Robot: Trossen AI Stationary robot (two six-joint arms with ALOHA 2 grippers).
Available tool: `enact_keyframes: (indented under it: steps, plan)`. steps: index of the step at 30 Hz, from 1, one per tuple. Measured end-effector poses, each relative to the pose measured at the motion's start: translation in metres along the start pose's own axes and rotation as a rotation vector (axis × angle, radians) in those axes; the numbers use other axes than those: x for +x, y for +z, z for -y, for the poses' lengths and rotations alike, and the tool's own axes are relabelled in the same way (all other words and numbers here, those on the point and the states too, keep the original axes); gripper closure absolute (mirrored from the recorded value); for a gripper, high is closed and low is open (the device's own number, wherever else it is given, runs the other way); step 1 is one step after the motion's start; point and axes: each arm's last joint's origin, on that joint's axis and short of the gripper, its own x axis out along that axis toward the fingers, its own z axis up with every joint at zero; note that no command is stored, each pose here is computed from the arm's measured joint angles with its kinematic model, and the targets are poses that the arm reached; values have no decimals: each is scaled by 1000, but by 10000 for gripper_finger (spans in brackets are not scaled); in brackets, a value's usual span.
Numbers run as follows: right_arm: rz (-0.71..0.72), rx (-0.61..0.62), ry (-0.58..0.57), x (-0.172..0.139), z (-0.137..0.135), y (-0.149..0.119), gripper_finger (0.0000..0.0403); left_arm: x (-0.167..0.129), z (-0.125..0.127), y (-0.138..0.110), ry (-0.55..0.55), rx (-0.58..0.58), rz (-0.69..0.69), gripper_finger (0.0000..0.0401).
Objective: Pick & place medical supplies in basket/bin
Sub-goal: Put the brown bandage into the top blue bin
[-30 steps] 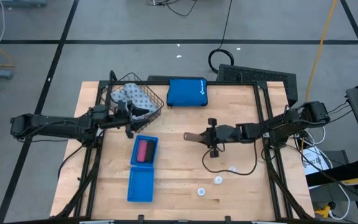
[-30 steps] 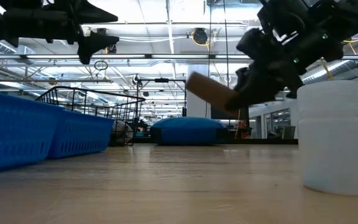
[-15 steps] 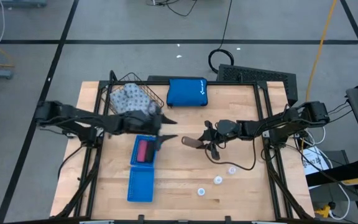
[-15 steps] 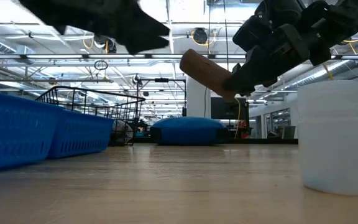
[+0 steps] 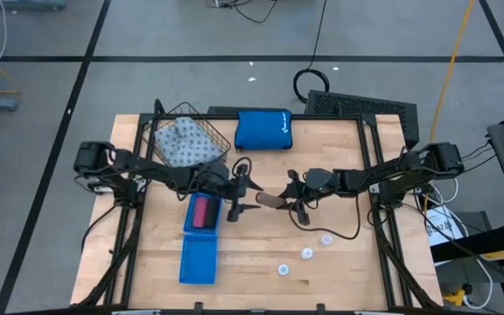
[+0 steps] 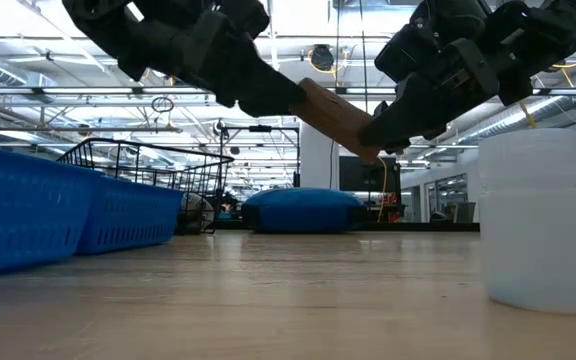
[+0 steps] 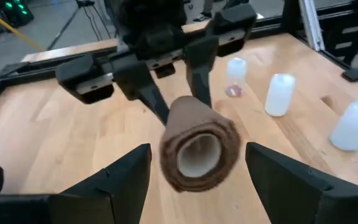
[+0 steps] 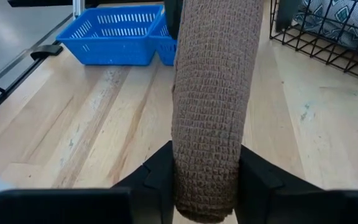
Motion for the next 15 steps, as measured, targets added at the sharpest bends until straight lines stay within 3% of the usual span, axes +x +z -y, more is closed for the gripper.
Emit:
enact_keyframes:
  steps: [9,15]
  plan:
    - [37,-7,2,0,0,4,298,2,-2,1,13,4,31,135]
    - [37,-4,3,0,0,4,300,2,-3,3,10,10,58,219]
